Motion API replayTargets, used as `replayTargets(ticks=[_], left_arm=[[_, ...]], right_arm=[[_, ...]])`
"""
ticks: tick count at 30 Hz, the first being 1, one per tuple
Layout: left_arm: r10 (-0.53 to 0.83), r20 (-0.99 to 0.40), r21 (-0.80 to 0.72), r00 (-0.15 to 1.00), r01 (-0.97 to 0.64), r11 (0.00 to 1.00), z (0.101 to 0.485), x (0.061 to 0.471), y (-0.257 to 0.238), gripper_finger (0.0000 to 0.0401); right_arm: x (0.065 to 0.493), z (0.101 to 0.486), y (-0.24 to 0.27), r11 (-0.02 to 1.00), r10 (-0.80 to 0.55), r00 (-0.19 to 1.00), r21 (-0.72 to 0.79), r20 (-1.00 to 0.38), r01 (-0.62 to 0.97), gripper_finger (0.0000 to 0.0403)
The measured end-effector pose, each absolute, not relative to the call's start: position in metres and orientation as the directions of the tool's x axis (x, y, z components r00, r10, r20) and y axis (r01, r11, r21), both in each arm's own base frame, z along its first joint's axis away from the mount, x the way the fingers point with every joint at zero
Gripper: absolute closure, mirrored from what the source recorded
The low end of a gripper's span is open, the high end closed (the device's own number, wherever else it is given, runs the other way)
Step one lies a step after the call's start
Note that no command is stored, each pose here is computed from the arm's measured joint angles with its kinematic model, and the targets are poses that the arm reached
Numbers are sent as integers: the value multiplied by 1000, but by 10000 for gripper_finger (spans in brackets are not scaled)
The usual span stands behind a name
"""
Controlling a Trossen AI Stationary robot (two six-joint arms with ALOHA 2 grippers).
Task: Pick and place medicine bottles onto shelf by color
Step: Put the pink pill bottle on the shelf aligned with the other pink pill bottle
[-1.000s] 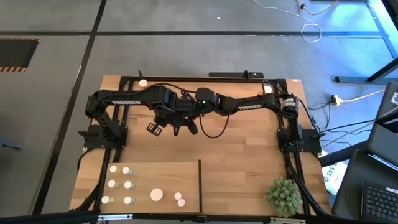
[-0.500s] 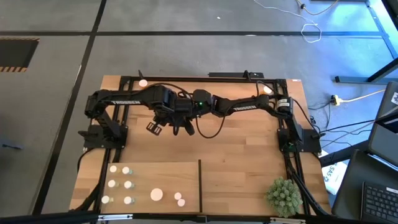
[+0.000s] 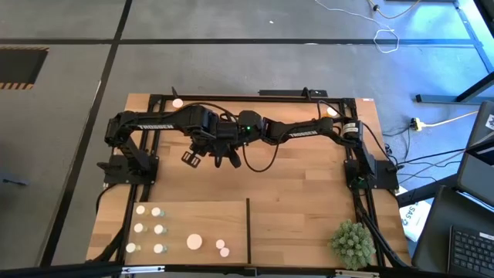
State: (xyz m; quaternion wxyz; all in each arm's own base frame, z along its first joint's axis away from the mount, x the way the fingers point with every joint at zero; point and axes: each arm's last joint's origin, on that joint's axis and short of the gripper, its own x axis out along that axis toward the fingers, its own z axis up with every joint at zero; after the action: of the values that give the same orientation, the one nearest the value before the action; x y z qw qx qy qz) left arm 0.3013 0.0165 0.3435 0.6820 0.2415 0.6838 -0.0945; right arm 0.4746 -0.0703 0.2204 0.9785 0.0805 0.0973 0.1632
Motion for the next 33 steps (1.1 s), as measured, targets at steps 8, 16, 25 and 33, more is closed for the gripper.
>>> replayTargets(ticks=[8,16,25,33], left_arm=[[201,-978,203,54,454,868,343,302,17,311],[258,-965,255,50,415,873,343,303,17,294],[245,-968,242,50,437,866,343,302,17,261],[252,-967,251,47,377,891,343,303,17,254]], right_arm=[[475,220,-71,938,324,931,182,-165,-294,287],[475,221,-72,939,322,933,179,-162,-293,292],[475,222,-71,936,335,930,170,-152,-309,293],[475,223,-70,935,340,929,157,-149,-317,293]])
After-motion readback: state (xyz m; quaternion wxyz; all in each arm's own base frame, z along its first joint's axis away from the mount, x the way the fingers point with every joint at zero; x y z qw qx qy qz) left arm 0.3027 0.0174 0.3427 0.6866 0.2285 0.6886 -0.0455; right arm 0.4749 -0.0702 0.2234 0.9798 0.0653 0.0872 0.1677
